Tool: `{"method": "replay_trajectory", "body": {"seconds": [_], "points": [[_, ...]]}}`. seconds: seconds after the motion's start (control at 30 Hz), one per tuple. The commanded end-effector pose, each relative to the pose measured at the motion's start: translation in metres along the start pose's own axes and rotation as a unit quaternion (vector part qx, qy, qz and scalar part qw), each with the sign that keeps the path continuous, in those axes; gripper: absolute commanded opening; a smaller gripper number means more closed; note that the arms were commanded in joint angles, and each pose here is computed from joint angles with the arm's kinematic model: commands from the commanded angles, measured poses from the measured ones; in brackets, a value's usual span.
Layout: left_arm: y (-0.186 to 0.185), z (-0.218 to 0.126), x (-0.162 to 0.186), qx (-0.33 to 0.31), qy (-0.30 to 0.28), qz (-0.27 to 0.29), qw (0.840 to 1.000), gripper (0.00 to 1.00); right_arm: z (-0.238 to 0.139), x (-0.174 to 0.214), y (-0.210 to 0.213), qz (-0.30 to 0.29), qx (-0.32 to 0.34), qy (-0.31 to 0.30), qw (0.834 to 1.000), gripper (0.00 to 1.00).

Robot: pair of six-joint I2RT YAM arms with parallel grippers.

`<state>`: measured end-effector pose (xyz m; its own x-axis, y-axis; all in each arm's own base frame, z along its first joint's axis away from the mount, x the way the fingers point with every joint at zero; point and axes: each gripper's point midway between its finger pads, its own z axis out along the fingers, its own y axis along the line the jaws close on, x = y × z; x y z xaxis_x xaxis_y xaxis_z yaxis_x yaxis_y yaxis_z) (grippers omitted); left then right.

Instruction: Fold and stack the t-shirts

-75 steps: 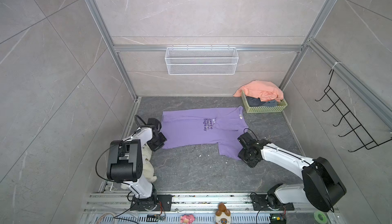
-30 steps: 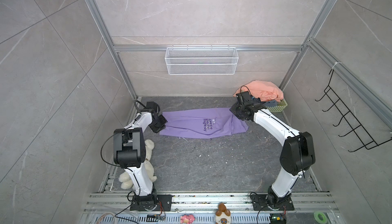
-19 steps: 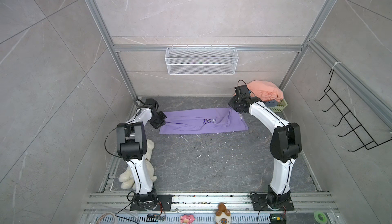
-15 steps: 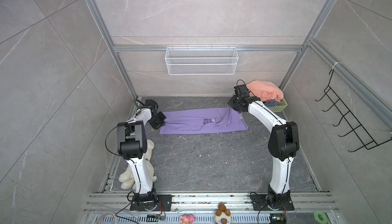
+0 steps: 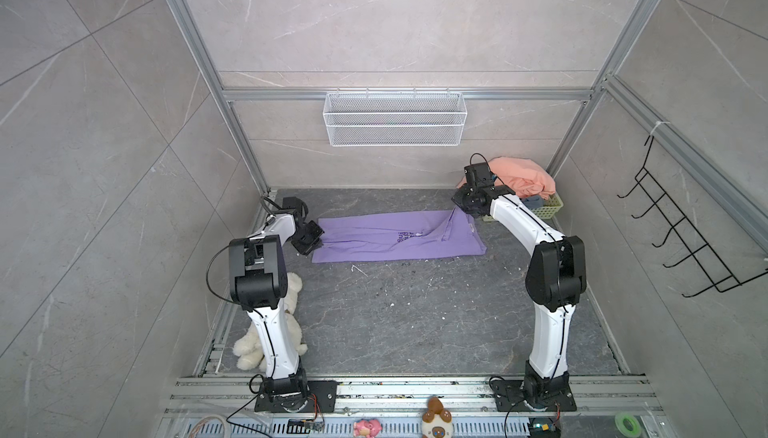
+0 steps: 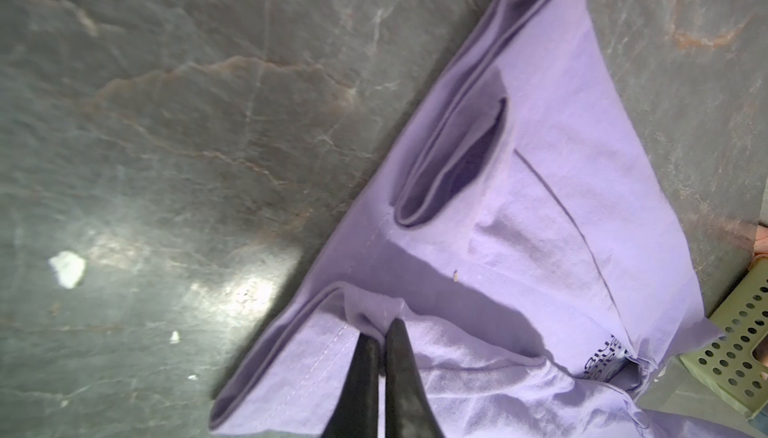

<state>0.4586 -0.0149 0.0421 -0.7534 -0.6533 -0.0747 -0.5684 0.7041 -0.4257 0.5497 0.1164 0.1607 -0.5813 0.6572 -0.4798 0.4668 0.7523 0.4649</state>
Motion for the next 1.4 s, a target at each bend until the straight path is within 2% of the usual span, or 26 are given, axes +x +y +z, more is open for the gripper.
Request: {"method": "replay_trajectory", "body": {"seconds": [0.0,0.27,0.97,1.27,1.3,1.37], "points": [[-0.006,-0.026,-0.01,0.013,-0.033,-0.004,0.999,0.0,-0.015,-0.008,-0.013,0.0,0.02,-0.01,1.0,0.0],[-0.007,-0.029,-0.013,0.019,-0.039,-0.006,0.999,0.0,-0.014,-0.015,-0.023,0.01,0.021,-0.014,1.0,0.0],[-0.015,-0.03,-0.027,0.04,-0.063,-0.025,0.997,0.0,-0.011,-0.035,-0.016,0.025,0.005,-0.031,0.999,0.0],[-0.019,-0.012,-0.035,0.049,-0.047,-0.032,0.997,0.0,0.019,-0.029,-0.013,0.026,0.008,-0.008,1.0,0.0],[-0.019,-0.01,-0.036,0.049,-0.046,-0.033,0.997,0.02,0.023,-0.027,-0.014,0.026,0.01,-0.004,1.0,0.0],[-0.02,-0.006,-0.037,0.05,-0.043,-0.035,0.997,0.17,0.03,-0.023,-0.015,0.024,0.013,0.005,1.0,0.0]]}}
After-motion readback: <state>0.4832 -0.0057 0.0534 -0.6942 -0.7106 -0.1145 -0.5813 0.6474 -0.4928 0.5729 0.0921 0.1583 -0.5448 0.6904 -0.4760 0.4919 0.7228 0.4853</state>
